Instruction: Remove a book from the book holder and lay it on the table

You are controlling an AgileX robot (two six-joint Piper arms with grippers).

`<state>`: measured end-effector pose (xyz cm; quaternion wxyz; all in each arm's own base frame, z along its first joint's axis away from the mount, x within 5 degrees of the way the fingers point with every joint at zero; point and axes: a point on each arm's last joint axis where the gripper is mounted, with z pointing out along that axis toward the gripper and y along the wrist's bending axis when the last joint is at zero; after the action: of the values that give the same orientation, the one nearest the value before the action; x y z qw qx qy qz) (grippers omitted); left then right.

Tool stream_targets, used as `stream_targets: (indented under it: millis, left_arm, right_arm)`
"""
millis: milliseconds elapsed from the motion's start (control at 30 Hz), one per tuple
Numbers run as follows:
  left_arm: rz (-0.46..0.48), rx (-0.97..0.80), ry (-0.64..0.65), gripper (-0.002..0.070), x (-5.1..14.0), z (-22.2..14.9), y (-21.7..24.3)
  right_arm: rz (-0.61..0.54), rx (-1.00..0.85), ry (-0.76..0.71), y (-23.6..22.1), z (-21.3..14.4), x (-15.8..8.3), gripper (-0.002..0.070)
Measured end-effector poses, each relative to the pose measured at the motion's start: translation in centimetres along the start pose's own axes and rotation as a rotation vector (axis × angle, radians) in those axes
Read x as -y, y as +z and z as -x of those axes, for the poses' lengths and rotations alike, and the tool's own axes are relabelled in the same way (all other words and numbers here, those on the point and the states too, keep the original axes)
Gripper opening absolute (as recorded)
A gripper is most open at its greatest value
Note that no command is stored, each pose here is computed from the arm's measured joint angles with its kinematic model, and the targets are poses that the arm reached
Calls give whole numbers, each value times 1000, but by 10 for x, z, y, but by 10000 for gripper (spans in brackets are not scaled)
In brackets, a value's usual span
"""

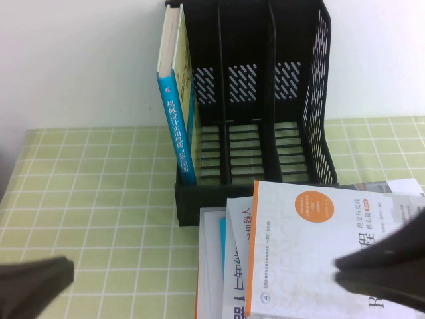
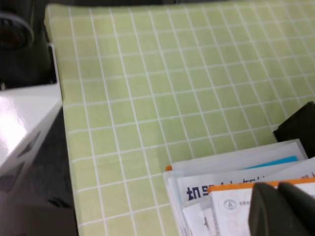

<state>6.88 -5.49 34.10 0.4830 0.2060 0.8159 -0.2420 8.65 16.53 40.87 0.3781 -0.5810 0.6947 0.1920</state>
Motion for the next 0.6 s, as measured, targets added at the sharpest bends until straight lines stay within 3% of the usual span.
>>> stream_targets:
  millis: [167,433,600]
  left_arm:
    - [13,65,-63,-3,-3,-39,6]
    - [122,123,-53,-3,-22,-81,24]
    - [126,97,-47,-3,-24,-89,28]
  right_arm:
    - [-86,35,46,-23,-31,-5,3]
    - [-554,148,174,-16,-105,13,-1]
    - [-692,164,275,3,-143,15,-1]
